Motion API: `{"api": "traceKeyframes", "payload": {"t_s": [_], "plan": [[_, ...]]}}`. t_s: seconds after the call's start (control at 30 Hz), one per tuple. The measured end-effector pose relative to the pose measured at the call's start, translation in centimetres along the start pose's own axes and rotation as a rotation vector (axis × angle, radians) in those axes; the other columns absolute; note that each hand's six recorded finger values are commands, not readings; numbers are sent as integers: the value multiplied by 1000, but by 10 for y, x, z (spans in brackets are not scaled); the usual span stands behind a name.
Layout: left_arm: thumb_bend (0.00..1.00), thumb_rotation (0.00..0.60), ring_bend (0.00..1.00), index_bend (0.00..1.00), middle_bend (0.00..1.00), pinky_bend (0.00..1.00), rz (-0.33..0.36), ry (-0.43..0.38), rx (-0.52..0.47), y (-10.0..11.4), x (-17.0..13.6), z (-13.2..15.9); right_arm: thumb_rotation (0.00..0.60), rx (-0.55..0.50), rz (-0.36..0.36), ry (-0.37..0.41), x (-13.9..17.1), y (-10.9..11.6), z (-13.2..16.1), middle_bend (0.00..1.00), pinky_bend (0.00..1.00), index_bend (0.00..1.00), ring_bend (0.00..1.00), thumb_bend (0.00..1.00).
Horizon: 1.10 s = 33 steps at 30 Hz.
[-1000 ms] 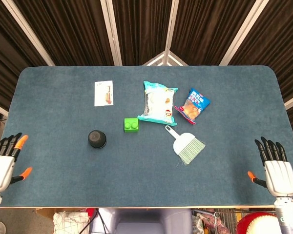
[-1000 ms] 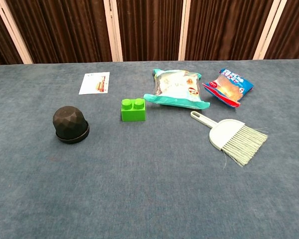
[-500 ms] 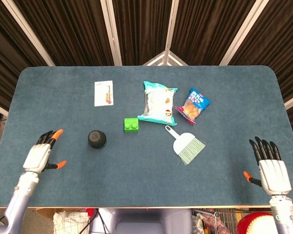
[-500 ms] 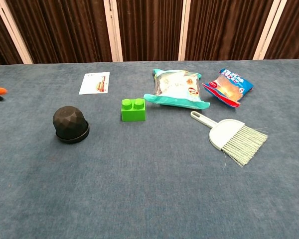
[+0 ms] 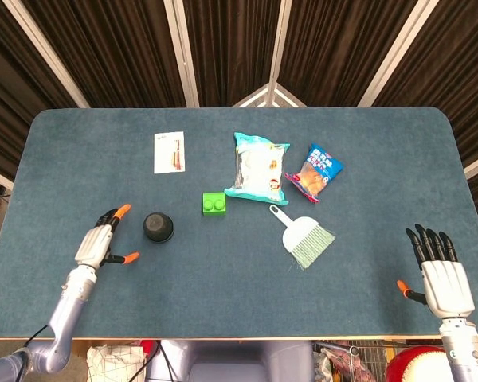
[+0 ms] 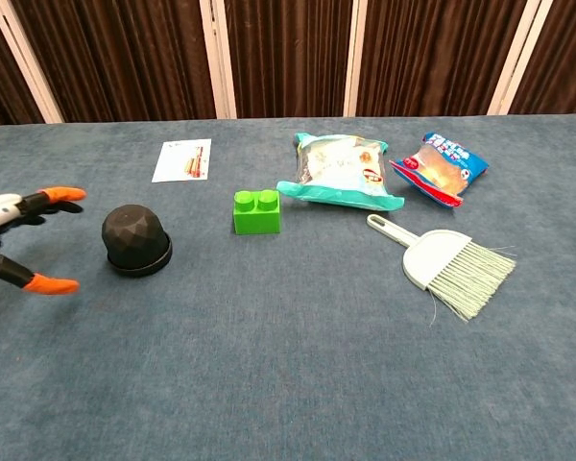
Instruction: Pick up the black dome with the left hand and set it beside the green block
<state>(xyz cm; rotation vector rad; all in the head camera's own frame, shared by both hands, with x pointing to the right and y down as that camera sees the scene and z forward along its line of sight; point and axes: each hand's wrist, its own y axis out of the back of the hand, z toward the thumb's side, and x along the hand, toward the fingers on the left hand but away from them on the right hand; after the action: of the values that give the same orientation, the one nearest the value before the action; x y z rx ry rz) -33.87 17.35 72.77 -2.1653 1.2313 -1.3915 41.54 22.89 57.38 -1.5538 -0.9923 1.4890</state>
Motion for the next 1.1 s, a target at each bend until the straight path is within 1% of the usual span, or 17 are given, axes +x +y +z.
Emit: {"api": "traceKeyframes", "payload": {"t_s": [0.17,0.37,0.53,0.77,1.1], "plan": [[184,600,0,53,91,0,-25,-29,-63,-13,9,14,600,-1,0,-2,1,0,-1,0,0,0,40,209],[184,600,0,53,103,0,-34,-25,-67,-23,19,18,600,-4,7,1,1,-2,0,0,0,0,40,209],[184,600,0,53,115,0,-27,-24,-60,-26,24,20,600,-9,4,-6,0,-2,-3,0,0,0,40,209],[196,600,0,53,158,0,-30,-37,-64,-32,30,31,600,-10,6,-5,-3,-2,-1,0,0,0,40,209],[200,600,0,53,177,0,-28,-43,-40,-41,36,39,600,-20,9,-8,-5,-1,-1,0,0,0,40,209]]}}
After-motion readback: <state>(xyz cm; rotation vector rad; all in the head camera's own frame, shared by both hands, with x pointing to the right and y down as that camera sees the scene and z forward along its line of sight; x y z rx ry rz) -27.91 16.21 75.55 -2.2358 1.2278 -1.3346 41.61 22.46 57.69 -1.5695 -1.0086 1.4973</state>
